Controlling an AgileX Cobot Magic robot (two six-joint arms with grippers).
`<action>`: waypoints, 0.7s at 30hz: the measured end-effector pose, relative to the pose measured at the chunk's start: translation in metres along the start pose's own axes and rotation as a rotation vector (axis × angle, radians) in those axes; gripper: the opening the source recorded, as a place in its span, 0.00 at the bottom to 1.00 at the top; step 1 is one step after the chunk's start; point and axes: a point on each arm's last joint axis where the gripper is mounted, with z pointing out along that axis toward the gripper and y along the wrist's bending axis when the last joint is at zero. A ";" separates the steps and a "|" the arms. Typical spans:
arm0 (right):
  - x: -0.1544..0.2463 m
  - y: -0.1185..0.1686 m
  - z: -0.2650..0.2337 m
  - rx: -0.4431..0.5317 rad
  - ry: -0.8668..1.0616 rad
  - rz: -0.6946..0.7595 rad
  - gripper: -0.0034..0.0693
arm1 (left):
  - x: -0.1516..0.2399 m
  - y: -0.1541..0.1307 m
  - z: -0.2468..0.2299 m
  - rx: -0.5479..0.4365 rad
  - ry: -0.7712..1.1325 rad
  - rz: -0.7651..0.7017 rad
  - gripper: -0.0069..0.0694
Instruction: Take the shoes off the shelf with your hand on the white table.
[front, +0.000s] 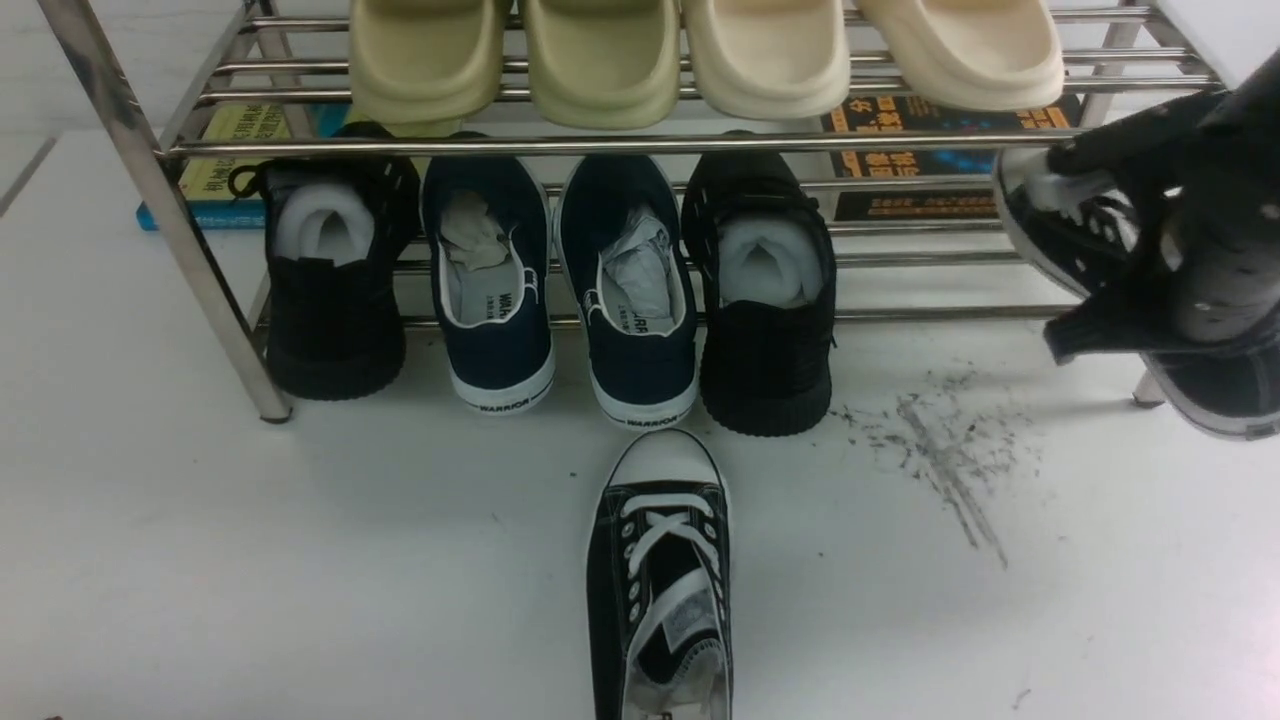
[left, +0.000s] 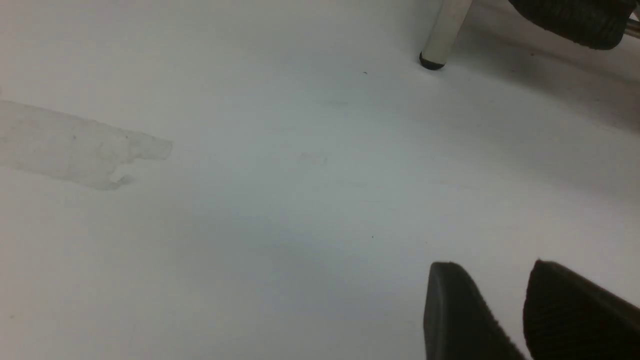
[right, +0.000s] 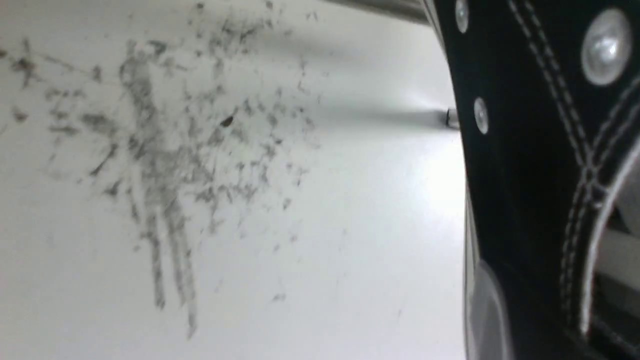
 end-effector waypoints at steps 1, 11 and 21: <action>0.007 -0.004 -0.021 -0.053 0.017 0.017 0.05 | 0.000 0.000 0.000 0.000 0.000 0.000 0.40; 0.058 -0.006 -0.094 -0.380 0.172 0.067 0.06 | 0.000 0.000 0.000 0.000 0.000 0.000 0.40; 0.106 0.023 -0.086 -0.501 0.314 0.045 0.06 | 0.000 0.000 0.000 0.000 0.000 0.000 0.40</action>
